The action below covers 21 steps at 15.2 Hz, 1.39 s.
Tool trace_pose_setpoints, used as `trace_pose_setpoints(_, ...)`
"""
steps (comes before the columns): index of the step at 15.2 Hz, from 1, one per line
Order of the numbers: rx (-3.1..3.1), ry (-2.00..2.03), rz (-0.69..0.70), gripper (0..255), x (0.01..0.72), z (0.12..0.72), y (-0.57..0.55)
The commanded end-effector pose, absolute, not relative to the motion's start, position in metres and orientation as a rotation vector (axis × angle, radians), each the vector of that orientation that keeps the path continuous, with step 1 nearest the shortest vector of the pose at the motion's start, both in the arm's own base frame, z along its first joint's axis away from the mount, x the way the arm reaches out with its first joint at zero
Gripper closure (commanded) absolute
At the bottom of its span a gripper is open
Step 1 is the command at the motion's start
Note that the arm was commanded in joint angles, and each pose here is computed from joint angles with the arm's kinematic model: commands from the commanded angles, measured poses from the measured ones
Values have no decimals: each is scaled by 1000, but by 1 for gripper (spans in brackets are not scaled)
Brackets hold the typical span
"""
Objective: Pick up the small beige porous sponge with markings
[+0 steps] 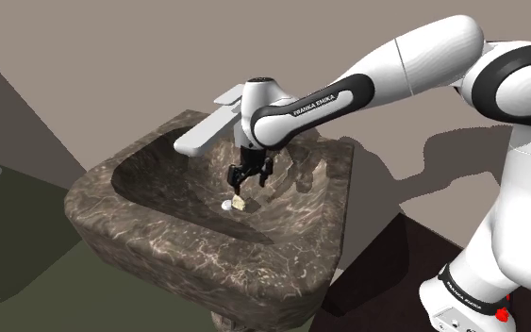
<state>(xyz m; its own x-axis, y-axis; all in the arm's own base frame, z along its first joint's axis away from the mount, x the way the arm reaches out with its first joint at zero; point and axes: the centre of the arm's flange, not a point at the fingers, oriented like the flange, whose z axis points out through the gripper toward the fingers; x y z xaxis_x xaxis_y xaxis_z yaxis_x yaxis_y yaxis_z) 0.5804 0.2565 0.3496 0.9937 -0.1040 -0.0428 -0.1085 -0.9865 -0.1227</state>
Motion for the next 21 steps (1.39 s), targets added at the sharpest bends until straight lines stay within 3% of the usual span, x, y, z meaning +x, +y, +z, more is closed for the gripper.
trace_pose_setpoints(1,-2986,138,104,0,606,291,280)
trace_pose_setpoints(2,-2986,138,104,0,606,291,280)
trace_pose_setpoints(3,-2987,138,104,255,604,277,279)
trace_pose_setpoints(9,-2989,141,109,255,601,274,307)
trace_pose_setpoints(11,-2988,142,109,255,589,248,310)
trace_pose_setpoints(12,-2977,216,-86,255,588,345,259)
trace_pose_setpoints(13,-2977,216,-86,0,588,345,259)
trace_pose_setpoints(16,-2930,456,-52,0,562,342,272)
trace_pose_setpoints(21,-2930,456,-52,0,562,316,272)
